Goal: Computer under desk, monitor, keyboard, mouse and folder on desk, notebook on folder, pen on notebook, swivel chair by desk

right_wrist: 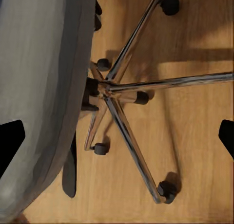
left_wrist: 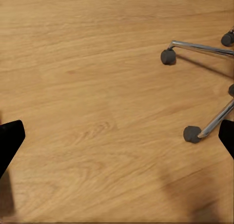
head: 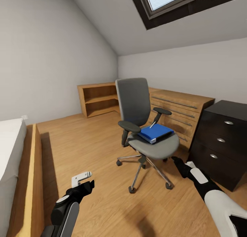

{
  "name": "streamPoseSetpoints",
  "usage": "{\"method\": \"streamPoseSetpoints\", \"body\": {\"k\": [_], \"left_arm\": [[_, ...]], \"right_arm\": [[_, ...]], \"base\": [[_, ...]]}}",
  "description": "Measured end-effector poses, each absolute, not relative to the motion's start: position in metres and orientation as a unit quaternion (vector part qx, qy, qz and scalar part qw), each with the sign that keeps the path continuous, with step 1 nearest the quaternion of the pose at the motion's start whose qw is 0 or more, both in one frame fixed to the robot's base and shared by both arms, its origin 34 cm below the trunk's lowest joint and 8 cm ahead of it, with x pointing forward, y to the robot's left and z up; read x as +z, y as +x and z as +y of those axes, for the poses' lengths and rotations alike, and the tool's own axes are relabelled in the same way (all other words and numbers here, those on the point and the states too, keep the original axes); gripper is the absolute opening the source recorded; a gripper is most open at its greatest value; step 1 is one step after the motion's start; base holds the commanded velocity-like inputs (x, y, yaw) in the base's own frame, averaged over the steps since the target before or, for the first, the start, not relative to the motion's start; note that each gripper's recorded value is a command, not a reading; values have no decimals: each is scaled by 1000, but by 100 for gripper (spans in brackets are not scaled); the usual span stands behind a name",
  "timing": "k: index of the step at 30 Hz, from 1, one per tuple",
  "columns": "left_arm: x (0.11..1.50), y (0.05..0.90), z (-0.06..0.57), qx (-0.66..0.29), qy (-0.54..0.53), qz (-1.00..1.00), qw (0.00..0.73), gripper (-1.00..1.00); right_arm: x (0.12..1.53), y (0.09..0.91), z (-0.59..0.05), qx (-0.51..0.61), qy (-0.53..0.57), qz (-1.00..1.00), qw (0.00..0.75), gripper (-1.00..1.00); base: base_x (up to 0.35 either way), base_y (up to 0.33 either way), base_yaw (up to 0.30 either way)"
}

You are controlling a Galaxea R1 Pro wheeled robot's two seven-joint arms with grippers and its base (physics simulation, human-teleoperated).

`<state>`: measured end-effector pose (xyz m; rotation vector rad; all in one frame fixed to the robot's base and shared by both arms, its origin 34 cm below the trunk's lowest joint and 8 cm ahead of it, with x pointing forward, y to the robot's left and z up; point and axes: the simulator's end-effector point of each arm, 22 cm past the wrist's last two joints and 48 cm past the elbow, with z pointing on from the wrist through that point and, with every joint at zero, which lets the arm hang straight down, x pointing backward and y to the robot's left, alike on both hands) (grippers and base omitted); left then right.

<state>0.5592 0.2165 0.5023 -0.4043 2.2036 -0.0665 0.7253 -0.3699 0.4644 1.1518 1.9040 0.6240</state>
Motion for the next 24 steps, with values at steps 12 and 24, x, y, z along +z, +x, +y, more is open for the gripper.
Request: {"method": "streamPoseSetpoints", "body": {"k": [12, 24], "left_arm": [[502, 559, 207, -31, -152, 887, 434, 100], [502, 559, 206, -31, -150, 887, 435, 100]], "right_arm": [[443, 722, -279, 264, 411, 790, 372, 100], [447, 724, -256, 298, 382, 788, 380, 100]], "base": [[-8, 4, 0], [0, 0, 0]]}}
